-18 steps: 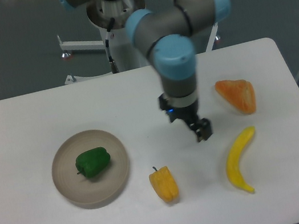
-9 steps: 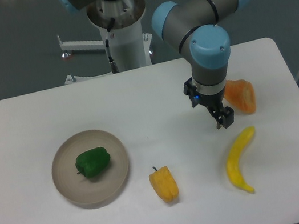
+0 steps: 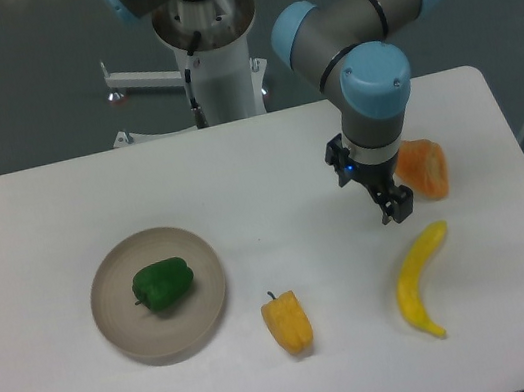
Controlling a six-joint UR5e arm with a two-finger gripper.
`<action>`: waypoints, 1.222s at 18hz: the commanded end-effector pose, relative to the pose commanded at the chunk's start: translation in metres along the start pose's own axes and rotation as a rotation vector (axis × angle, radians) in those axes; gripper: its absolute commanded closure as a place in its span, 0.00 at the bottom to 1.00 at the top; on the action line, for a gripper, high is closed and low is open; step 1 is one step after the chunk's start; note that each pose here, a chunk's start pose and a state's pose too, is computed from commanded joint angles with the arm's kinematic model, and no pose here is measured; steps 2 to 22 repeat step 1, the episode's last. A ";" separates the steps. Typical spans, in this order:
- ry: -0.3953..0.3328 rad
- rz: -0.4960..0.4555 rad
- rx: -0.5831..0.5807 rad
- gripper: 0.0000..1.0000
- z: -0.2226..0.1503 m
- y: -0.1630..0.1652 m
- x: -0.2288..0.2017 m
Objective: Place the green pepper on the plate
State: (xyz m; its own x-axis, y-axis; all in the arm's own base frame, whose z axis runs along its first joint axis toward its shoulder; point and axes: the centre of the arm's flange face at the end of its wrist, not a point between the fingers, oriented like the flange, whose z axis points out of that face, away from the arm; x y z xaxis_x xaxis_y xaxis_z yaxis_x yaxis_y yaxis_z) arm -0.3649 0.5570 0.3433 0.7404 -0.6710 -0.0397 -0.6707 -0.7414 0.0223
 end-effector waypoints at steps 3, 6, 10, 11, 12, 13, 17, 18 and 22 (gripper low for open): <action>-0.002 0.000 0.000 0.00 -0.002 0.000 0.000; -0.002 0.000 0.000 0.00 -0.002 0.000 0.000; -0.002 0.000 0.000 0.00 -0.002 0.000 0.000; -0.002 0.000 0.000 0.00 -0.002 0.000 0.000; -0.002 0.000 0.000 0.00 -0.002 0.000 0.000; -0.002 0.000 0.000 0.00 -0.002 0.000 0.000; -0.002 0.000 0.000 0.00 -0.002 0.000 0.000; -0.002 0.000 0.000 0.00 -0.002 0.000 0.000; -0.002 0.000 0.000 0.00 -0.002 0.000 0.000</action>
